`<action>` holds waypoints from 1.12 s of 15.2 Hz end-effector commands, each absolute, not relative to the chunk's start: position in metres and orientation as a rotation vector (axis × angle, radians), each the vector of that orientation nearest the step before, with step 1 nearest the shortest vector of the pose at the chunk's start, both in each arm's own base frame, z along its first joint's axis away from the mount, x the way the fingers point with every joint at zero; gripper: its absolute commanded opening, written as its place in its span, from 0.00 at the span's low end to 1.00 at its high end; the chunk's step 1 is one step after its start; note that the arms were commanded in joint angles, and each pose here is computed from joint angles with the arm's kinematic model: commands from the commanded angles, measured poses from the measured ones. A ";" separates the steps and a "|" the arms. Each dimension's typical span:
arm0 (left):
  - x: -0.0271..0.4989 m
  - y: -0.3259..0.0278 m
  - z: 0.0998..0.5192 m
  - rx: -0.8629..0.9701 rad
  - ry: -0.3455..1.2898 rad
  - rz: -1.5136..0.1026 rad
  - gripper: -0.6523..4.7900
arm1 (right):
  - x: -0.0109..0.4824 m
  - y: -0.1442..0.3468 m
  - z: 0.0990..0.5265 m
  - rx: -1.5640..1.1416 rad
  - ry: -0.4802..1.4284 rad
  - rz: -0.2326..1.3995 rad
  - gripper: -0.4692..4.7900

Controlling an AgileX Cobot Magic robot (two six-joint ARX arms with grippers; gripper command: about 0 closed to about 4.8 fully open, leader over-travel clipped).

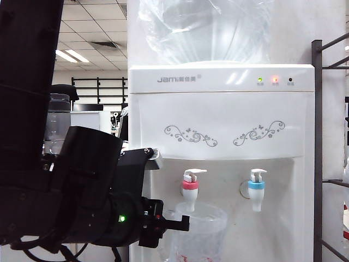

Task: Pick up the plastic mug from the left desk, go to the hot water outlet of the water dispenser, press the vertical switch to get some water, then put the mug back on the desk.

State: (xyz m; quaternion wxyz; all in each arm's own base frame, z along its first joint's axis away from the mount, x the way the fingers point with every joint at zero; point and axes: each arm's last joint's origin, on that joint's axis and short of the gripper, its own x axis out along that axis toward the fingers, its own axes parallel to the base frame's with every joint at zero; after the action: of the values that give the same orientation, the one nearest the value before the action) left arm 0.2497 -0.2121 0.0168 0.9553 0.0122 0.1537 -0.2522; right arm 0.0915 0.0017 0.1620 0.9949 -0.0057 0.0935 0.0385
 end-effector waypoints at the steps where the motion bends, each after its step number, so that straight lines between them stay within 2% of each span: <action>1: 0.255 -0.218 0.031 -0.027 0.216 -0.519 0.11 | 0.091 0.002 0.164 -0.014 0.173 0.082 0.08; 4: 0.248 -0.222 0.030 -0.032 0.236 -0.651 0.11 | 0.091 0.002 0.164 -0.014 0.173 0.082 0.08; 11: 0.229 -0.205 0.027 -0.009 0.292 -0.653 0.11 | 0.091 0.002 0.164 -0.015 0.173 0.082 0.08; 14: 0.224 -0.203 0.025 -0.009 0.319 -0.721 0.11 | 0.091 0.002 0.164 -0.015 0.173 0.082 0.08; 17: 0.219 -0.198 0.022 0.000 0.343 -0.719 0.11 | 0.091 0.002 0.164 -0.015 0.173 0.082 0.08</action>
State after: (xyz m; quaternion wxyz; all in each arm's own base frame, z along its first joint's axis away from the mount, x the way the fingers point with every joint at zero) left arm 0.2151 -0.1982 0.0132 0.9136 0.0186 0.2003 -0.3533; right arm 0.0915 0.0017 0.1620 0.9948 -0.0057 0.0935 0.0387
